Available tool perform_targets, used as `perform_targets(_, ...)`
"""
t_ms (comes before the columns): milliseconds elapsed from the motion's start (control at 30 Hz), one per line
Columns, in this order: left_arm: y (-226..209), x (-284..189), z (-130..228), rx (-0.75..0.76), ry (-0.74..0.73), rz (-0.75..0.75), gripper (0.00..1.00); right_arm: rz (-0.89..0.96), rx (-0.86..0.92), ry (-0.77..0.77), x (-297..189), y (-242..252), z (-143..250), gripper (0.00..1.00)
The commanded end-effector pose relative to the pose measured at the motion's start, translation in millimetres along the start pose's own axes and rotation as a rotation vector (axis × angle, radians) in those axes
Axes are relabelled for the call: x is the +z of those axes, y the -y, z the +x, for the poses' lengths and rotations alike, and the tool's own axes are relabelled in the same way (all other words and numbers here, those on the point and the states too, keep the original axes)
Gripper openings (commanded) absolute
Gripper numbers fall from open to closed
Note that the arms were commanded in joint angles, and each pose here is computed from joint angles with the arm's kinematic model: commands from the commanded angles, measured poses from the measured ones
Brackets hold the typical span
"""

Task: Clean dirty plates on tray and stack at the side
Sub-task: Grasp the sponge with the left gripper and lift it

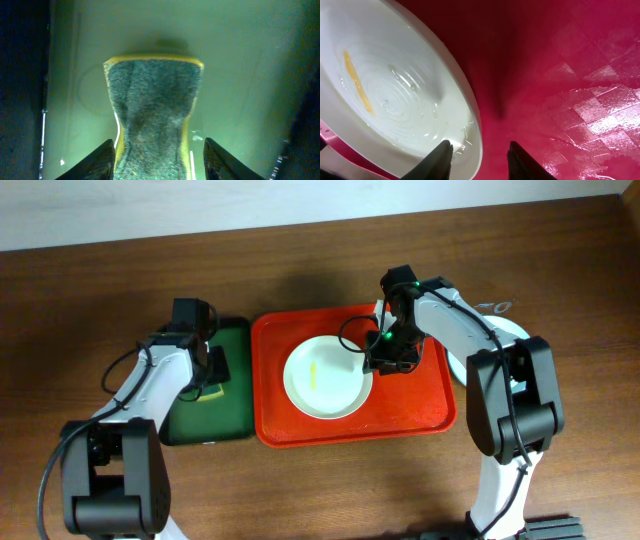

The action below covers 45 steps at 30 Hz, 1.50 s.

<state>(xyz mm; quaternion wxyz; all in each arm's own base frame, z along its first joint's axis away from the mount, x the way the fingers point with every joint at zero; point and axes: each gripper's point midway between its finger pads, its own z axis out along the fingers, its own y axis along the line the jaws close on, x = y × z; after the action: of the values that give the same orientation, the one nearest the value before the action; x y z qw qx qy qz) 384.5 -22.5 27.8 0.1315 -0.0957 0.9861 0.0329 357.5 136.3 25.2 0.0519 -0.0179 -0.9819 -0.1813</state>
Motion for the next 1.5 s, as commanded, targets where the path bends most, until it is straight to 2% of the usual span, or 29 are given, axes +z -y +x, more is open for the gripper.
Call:
perform_targets(0, -10, 4, 7, -0.008, -0.003, -0.048, 0.53, 0.011, -0.014, 0.012, -4, -1, 1, 0.38)
perform_targets(233, -9, 7, 4, -0.01, 0.016, -0.042, 0.5, 0.011, -0.014, 0.012, -4, -1, 1, 0.38)
perform_targets(333, -8, 7, 4, -0.01, 0.019, -0.041, 0.34, 0.011, -0.014, 0.013, -4, -1, 1, 0.38)
perform_targets(533, -10, 16, 13, -0.01, 0.016, -0.042, 0.34, 0.011, -0.014, 0.013, -4, -1, 1, 0.38)
perform_targets(633, -9, 16, 11, -0.011, 0.024, -0.039, 0.24, 0.011, -0.014, 0.012, -4, -1, 1, 0.38)
perform_targets(700, -9, 16, 9, -0.012, 0.031, -0.036, 0.05, 0.014, -0.014, 0.013, -4, -1, 1, 0.38)
perform_targets(733, -8, 15, 6, 0.004, 0.04, -0.034, 0.0, 0.015, -0.014, 0.013, -4, -1, 1, 0.38)
perform_targets(767, -7, 12, 3, 0.023, 0.048, -0.028, 0.0, 0.015, -0.014, 0.013, -4, -1, 1, 0.38)
perform_targets(800, -4, 6, -3, 0.054, 0.066, -0.012, 0.0, 0.015, -0.014, 0.013, -4, -1, 1, 0.38)
perform_targets(900, 0, -42, -29, 0.063, 0.179, 0.027, 0.0, 0.015, -0.013, 0.012, -4, -1, 1, 0.49)
perform_targets(1100, -4, -130, -44, 0.096, 0.29, 0.061, 0.0, 0.018, -0.007, -0.005, -3, 0, 6, 0.48)
perform_targets(1133, 0, -137, -44, 0.118, 0.279, 0.081, 0.0, 0.019, -0.007, -0.008, -3, 0, 7, 0.42)
perform_targets(1300, -1, -166, -48, 0.126, 0.27, 0.086, 0.0, 0.028, -0.027, -0.011, 10, -10, 12, 0.32)
perform_targets(1333, 0, -168, -47, 0.129, 0.26, 0.092, 0.0, 0.032, -0.027, -0.009, 10, -10, 12, 0.25)
perform_targets(1367, 5, -169, -46, 0.147, 0.248, 0.122, 0.0, 0.033, -0.012, -0.009, 11, -10, 12, 0.04)
perform_targets(1467, 12, -158, -42, 0.177, 0.174, 0.14, 0.0, 0.025, -0.01, -0.01, 11, -11, 12, 0.04)
